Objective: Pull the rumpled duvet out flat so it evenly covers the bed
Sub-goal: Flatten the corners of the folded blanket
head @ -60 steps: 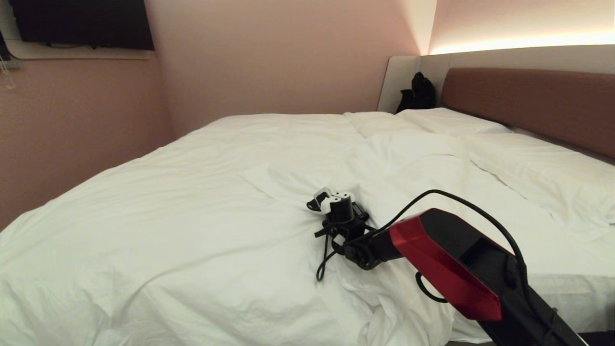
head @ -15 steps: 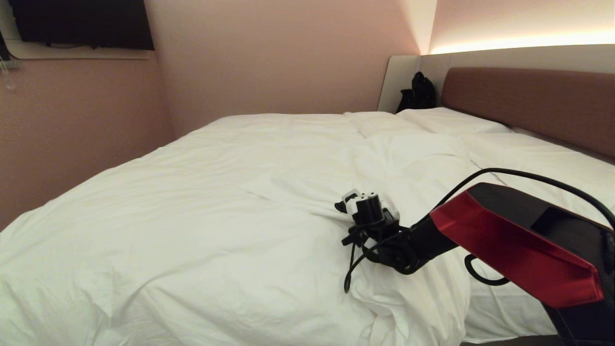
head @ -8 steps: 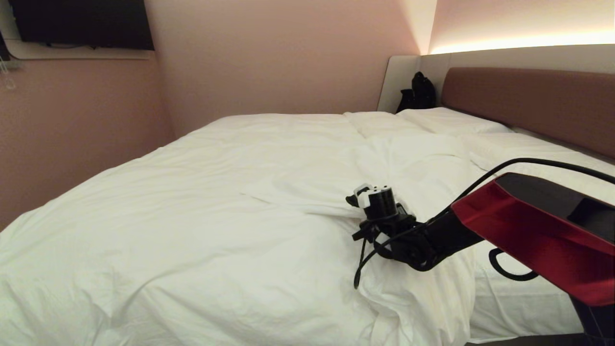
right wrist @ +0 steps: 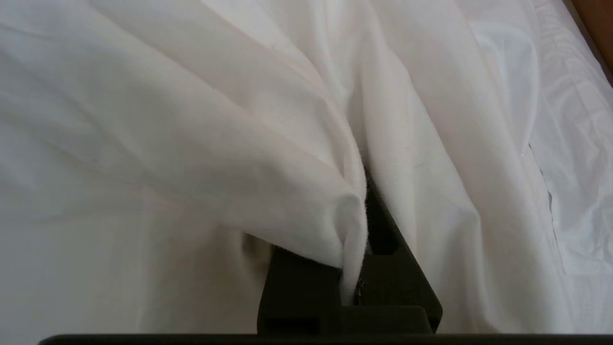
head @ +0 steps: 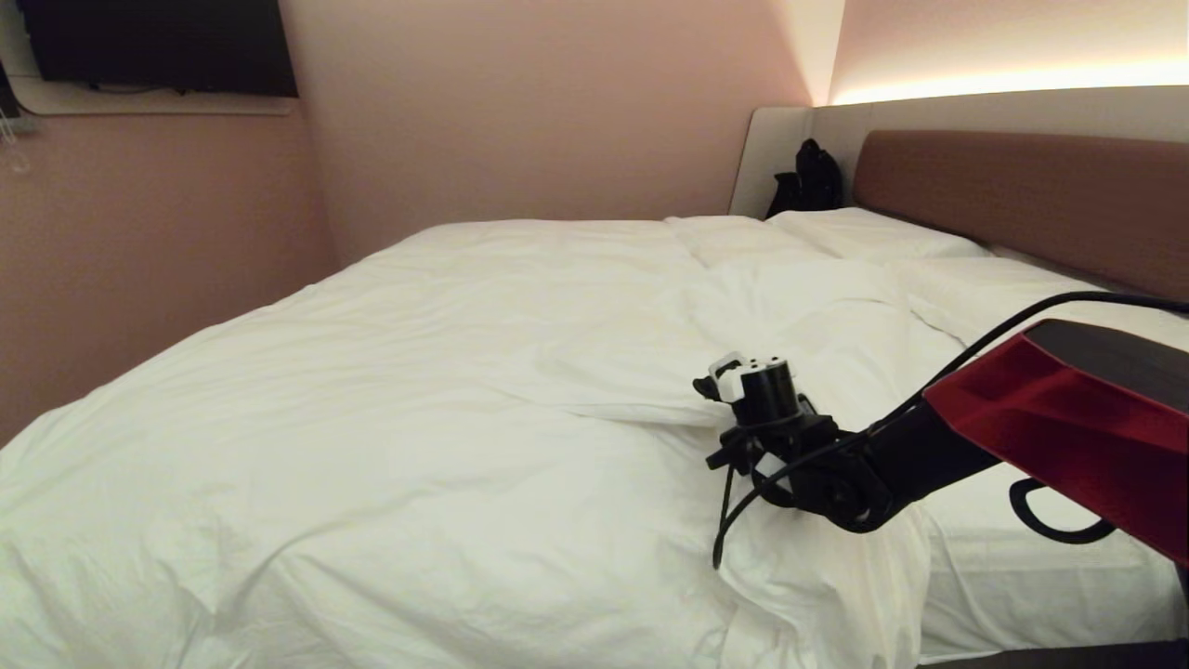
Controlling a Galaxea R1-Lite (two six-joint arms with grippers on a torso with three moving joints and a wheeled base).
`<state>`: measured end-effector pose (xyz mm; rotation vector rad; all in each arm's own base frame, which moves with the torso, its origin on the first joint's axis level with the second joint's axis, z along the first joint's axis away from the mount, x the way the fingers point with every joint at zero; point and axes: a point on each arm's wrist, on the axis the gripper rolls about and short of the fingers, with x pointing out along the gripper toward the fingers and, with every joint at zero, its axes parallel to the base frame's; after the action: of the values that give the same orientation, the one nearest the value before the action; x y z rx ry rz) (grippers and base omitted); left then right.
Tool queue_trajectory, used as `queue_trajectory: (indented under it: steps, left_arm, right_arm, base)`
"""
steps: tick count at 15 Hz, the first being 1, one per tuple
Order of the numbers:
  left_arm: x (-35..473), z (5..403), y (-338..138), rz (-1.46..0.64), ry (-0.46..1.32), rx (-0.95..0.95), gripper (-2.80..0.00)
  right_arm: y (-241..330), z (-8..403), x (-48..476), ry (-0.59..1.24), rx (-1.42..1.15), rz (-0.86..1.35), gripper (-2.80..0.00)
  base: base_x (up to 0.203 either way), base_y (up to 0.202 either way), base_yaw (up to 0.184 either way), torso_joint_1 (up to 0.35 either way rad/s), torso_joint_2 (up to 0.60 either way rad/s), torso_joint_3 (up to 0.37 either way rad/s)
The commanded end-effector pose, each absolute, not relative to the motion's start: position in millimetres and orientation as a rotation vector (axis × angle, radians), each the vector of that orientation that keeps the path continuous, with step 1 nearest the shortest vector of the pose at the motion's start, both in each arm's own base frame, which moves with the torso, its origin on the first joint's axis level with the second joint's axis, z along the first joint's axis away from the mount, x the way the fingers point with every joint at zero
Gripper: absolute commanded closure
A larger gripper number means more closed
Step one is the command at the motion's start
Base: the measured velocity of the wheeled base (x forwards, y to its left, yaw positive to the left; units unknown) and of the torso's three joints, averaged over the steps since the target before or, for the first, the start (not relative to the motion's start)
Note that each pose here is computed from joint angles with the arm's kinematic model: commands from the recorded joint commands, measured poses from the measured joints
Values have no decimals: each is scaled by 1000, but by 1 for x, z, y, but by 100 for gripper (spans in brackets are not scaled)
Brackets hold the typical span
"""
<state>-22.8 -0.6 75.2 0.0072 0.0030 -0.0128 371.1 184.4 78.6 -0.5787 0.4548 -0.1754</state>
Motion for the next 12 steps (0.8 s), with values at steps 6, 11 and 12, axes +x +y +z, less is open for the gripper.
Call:
queue_trajectory:
  steps: [6,11,12]
  left_arm:
    - [-23,75,-1,-12,3,8,0]
    - [-23,75,-1,-12,3,8,0]
    - [-23,75,-1,-12,3,8,0]
  right_arm:
    - [162,83,362,475,-538,-222,0]
    - [143,99,339,472,-513,-246,0]
    - [140,103,333,472,-511,-249,0]
  base:
    - [0,0,0,0,0,0]
    - [0,0,0,0,0,0]
    - [0,0,0,0,0,0]
